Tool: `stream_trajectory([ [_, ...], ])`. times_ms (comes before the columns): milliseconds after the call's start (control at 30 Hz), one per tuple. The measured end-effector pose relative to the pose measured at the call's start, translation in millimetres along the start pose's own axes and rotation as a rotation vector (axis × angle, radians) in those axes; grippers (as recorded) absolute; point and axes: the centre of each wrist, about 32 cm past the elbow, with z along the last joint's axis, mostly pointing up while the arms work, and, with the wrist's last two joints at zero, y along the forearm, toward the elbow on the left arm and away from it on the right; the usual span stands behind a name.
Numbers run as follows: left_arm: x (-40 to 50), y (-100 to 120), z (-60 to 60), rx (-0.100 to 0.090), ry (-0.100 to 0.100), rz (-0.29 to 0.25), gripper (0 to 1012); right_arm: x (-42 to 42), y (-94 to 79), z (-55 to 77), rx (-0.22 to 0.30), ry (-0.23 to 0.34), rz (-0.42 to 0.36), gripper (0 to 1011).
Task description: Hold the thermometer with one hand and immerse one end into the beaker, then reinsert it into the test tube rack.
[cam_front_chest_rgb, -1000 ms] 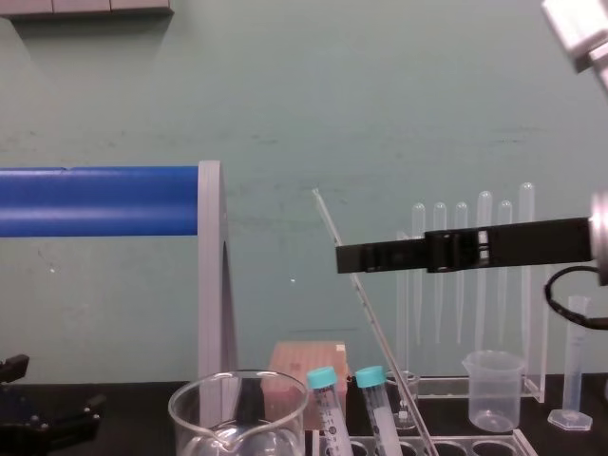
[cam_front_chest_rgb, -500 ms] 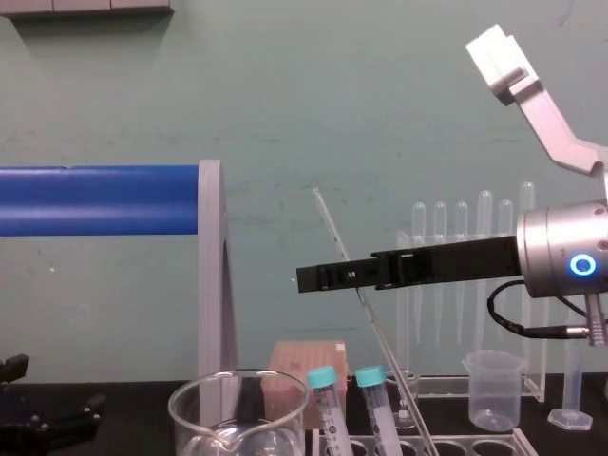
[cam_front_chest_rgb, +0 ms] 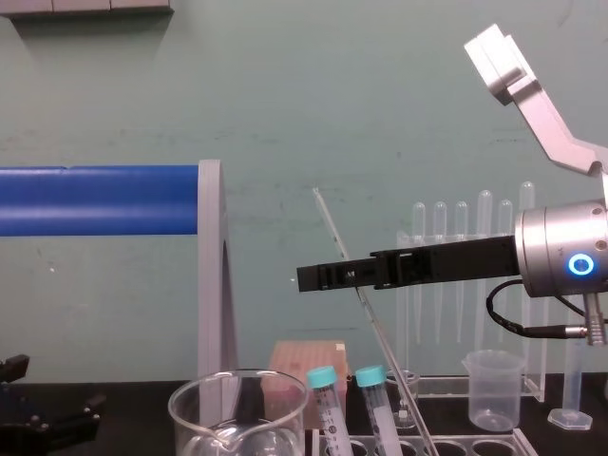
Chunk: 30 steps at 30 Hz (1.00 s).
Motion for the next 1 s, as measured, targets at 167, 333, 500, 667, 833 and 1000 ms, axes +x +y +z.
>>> stream_trajectory([
  [167, 0.0, 0.0, 0.0, 0.0, 0.0, 0.0, 1008, 0.0, -0.2, -0.1, 0.0, 0.0, 0.0, 838],
  [333, 0.0, 0.0, 0.0, 0.0, 0.0, 0.0, 1008, 0.0, -0.4, -0.2, 0.0, 0.001, 0.0, 668],
  [500, 0.0, 0.0, 0.0, 0.0, 0.0, 0.0, 1008, 0.0, -0.5, -0.2, 0.0, 0.002, 0.0, 536],
  [667, 0.0, 0.0, 0.0, 0.0, 0.0, 0.0, 1008, -0.1, -0.5, -0.1, 0.0, 0.002, 0.0, 343],
  [833, 0.0, 0.0, 0.0, 0.0, 0.0, 0.0, 1008, -0.1, -0.5, -0.1, 0.0, 0.002, 0.0, 205],
  [1000, 0.0, 0.0, 0.0, 0.0, 0.0, 0.0, 1008, -0.1, -0.5, -0.1, 0.0, 0.002, 0.001, 67],
])
